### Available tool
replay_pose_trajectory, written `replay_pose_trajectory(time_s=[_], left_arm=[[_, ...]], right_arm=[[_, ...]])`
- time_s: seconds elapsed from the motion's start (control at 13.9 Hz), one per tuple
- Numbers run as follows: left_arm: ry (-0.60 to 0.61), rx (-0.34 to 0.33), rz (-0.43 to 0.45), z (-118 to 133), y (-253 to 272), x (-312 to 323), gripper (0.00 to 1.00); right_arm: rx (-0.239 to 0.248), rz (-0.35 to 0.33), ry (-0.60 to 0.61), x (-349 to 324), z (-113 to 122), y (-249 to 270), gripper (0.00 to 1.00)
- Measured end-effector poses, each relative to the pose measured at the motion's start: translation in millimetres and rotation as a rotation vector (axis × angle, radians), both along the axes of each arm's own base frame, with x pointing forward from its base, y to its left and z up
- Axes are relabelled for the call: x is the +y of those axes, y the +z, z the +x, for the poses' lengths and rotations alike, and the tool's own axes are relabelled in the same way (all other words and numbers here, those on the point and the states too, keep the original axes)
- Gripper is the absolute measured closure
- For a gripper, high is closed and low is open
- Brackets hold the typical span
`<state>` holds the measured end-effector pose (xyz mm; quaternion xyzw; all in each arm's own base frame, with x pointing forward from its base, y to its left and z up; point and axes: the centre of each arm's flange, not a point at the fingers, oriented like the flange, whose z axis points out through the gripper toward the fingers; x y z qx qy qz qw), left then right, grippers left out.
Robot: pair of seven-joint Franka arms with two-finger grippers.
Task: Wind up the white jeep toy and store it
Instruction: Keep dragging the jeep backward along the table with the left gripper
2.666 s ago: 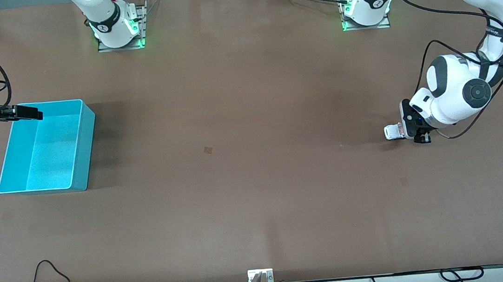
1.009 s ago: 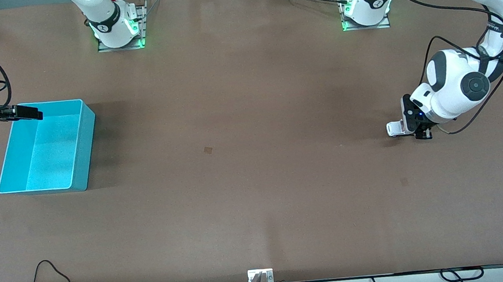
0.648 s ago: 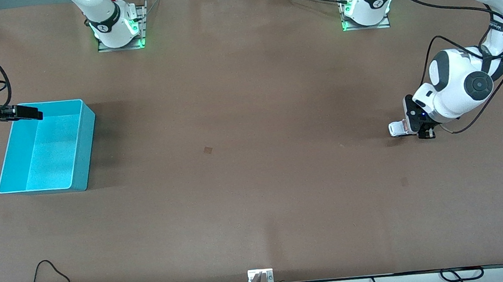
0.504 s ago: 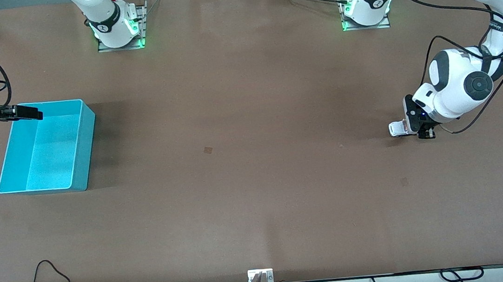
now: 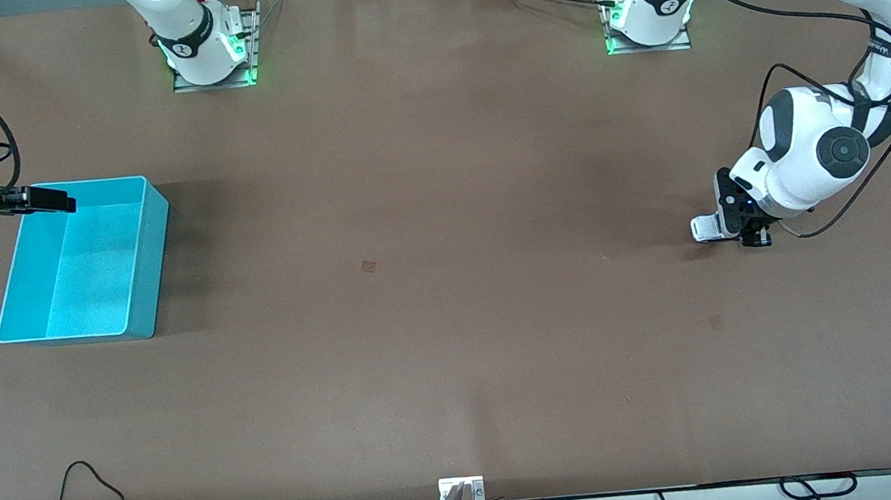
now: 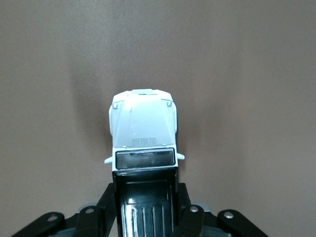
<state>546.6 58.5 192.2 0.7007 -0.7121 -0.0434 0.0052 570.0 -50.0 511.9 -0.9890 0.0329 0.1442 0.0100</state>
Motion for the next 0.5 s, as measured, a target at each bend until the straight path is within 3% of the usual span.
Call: replay_pose_trajectory(time_s=[0.5], left_arm=[[0.037, -0.009, 0.003, -2.0, 0.0, 23.7, 0.48]], right_arm=[[0.0, 0.0, 0.0, 0.0, 0.0, 0.0, 0.0]])
